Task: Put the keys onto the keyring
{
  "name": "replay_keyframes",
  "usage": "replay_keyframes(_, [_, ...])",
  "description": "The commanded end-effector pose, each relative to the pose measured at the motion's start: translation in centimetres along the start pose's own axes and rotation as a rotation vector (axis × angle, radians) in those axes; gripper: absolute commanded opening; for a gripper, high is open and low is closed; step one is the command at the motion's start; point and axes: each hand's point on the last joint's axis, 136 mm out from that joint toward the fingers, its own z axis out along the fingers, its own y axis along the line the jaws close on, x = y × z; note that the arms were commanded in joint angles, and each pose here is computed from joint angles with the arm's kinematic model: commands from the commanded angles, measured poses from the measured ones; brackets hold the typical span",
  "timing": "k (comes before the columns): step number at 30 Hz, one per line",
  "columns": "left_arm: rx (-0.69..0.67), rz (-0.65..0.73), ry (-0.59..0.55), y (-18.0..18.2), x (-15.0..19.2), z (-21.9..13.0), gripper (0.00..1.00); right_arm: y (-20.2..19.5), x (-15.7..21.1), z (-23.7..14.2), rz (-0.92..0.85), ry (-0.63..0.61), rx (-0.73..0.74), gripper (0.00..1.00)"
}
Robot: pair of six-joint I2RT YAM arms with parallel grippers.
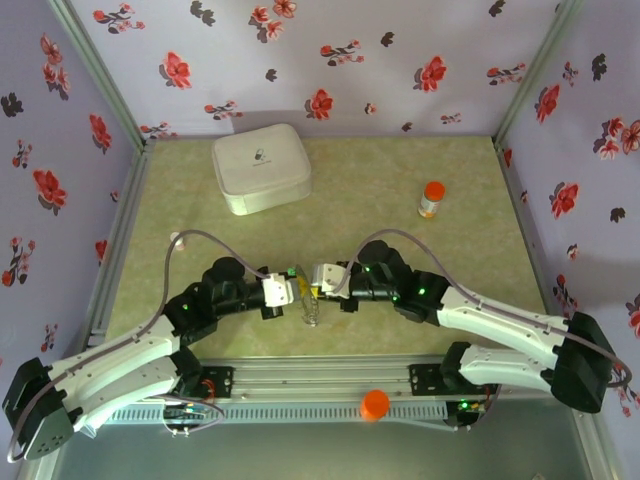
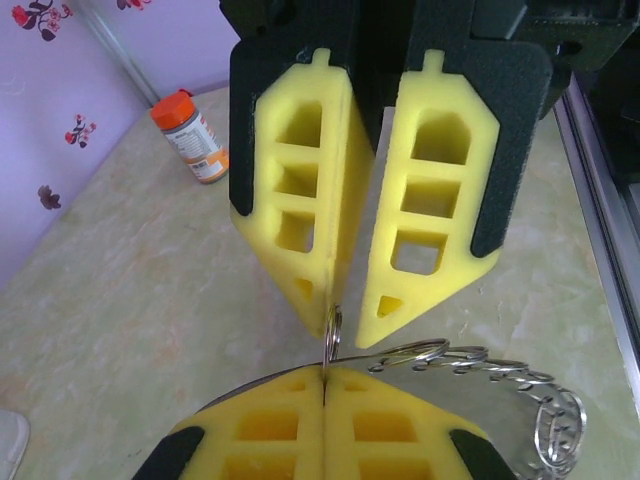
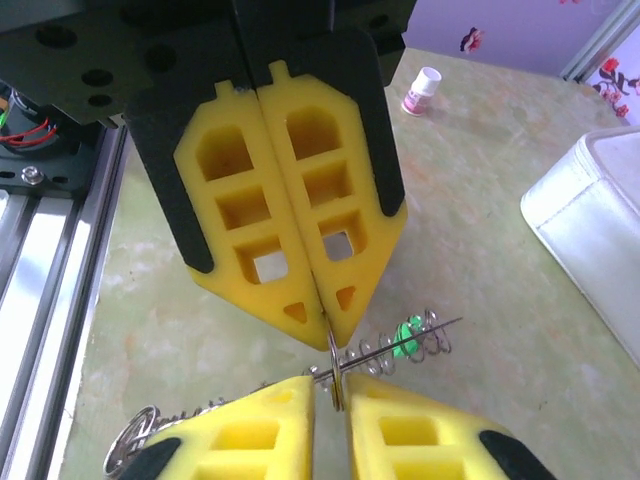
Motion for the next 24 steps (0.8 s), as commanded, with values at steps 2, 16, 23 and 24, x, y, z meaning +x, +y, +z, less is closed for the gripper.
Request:
replay_keyframes(2, [-0.016,0.045,-0.05,0.8,-2.3,-0.2,0.0,-0.3,-1.3,0.1,-0.025,-0.041,0.009,0.1])
replay_keyframes(16, [-0.068,-0.02,-0.079,0.6,-1.0,-0.6,0.23,0.5,-1.7,-0.3,-0.017,-0.092,-0.016,0.0])
replay_keyframes(23, [-0.041,-0.043,-0.111,0.0,-1.4,-1.0,0.22,0.7,-2.3,-0.5,-0.008,-0.143,-0.022,0.0])
replay_keyframes(24, [-0.033,-0.047,-0.114,-0.2,-1.3,-1.0,0.23,0.7,-2.2,-0.5,-0.004,-0.143,-0.022,0.0])
